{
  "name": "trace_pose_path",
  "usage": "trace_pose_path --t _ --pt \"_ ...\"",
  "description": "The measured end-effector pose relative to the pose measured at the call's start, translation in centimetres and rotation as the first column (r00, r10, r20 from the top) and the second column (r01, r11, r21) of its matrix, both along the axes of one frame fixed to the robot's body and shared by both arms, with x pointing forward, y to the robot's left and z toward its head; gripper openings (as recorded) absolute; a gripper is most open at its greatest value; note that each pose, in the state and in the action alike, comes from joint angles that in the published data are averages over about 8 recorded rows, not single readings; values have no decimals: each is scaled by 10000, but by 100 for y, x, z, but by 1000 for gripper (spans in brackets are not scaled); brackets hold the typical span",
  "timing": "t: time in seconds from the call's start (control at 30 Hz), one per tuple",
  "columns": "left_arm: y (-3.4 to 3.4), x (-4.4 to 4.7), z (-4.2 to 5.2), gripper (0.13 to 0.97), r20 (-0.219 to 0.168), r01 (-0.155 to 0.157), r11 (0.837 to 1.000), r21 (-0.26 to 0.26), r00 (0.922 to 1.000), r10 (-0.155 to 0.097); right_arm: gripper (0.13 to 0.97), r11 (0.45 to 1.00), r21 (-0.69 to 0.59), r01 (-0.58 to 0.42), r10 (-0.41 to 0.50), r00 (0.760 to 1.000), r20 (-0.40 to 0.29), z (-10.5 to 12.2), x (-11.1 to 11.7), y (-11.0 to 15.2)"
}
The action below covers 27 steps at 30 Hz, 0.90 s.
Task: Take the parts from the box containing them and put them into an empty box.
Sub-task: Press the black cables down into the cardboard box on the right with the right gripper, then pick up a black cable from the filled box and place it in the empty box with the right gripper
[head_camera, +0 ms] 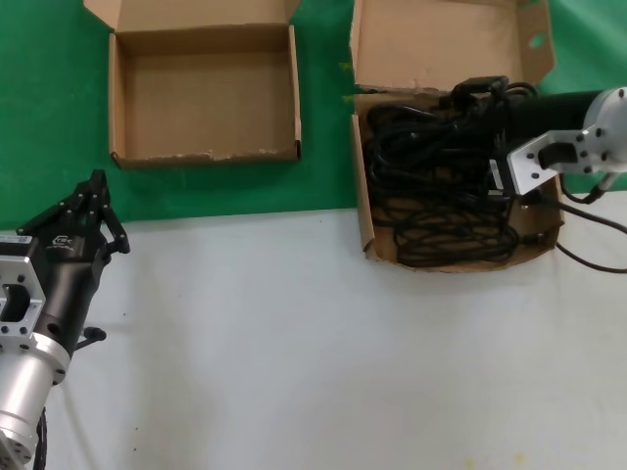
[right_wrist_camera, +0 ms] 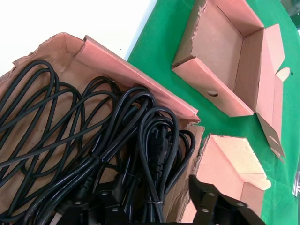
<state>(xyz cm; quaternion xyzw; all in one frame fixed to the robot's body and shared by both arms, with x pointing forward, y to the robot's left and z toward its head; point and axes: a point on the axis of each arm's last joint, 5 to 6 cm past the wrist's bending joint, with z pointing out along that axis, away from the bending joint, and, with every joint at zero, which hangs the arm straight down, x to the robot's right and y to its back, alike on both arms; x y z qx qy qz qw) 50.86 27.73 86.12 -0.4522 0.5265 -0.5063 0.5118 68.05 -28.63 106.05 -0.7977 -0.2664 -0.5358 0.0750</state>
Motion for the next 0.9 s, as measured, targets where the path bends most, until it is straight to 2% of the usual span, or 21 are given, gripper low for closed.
trace_pose_path --t 0.23,0.27,0.53,0.83,0.9 --pt "0 0 0 145 0 0 10000 0 10000 0 488 10000 1 61 -61 10000 37 -3 -17 -32" --pt "0 0 0 145 0 0 10000 0 10000 0 488 10000 -3 75 -75 10000 39 -6 -17 -38" --pt "0 0 0 145 0 0 10000 0 10000 0 310 9999 -23 157 -157 9998 76 -34 14 -67" --pt "0 0 0 145 0 0 10000 0 10000 0 205 9999 65 138 -139 9998 134 -43 45 -71" --pt "0 0 0 145 0 0 10000 0 10000 0 204 9998 119 134 -136 9998 171 -21 38 -75"
